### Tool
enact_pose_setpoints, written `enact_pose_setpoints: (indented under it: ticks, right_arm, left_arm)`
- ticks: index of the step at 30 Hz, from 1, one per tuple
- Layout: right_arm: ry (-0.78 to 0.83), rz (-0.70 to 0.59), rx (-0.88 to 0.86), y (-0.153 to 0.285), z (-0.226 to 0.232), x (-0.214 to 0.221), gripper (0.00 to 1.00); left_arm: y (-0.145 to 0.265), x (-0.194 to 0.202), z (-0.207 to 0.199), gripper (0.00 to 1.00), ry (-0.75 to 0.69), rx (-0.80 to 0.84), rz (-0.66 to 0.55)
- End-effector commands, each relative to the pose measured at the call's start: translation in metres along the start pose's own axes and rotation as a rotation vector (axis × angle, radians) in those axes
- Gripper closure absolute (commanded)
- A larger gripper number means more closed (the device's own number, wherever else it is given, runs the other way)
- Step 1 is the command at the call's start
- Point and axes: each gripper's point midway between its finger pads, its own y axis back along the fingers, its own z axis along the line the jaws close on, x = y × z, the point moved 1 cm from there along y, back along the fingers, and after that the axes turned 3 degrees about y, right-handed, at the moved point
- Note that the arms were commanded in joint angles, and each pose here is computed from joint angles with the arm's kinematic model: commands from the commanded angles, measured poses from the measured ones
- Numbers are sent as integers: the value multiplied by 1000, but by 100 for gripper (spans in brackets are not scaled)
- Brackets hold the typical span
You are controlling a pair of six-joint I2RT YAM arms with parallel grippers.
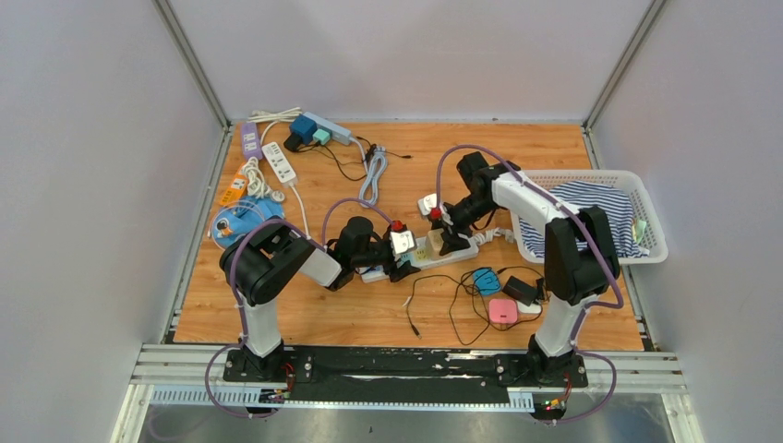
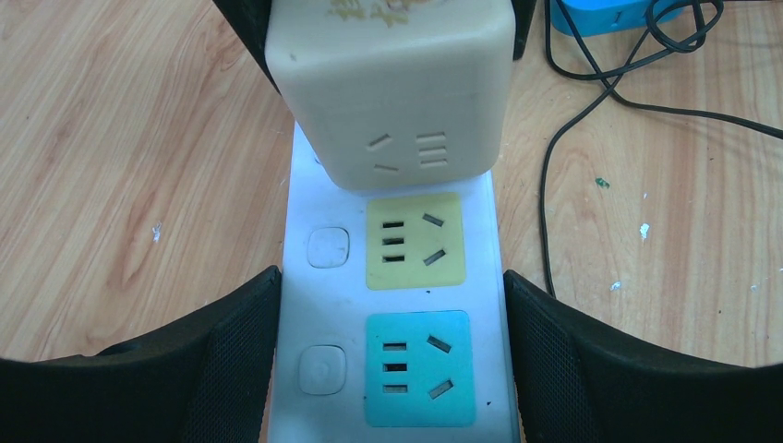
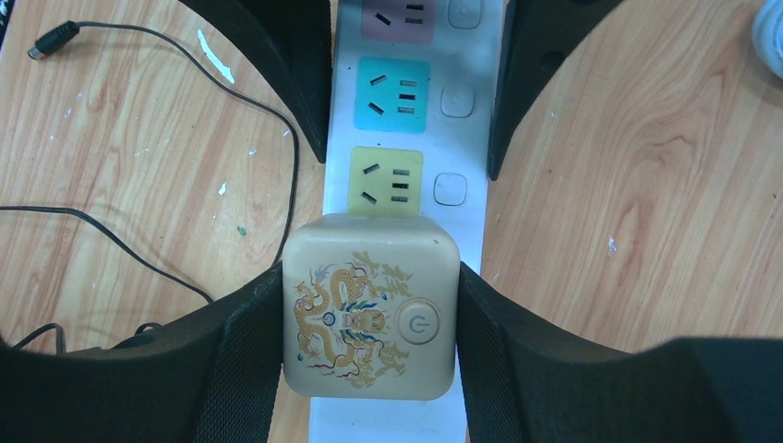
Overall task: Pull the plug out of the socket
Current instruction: Remove the plug from the socket.
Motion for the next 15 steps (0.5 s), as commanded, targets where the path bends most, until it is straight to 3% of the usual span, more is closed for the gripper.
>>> enact_pose_setpoints:
  ticks: [1,6,15]
  right_arm:
    - [-61,-111,-9,19,22,-24,100]
    - [-48,-172,-21,14,26,-38,100]
    - [-4,-147,-27,15,29,-45,100]
  left_arm:
    - [6,28,5,100,50,-55,98]
    - [6,29,5,100,51,-57,100]
    - [6,29,6,100,51,-59,101]
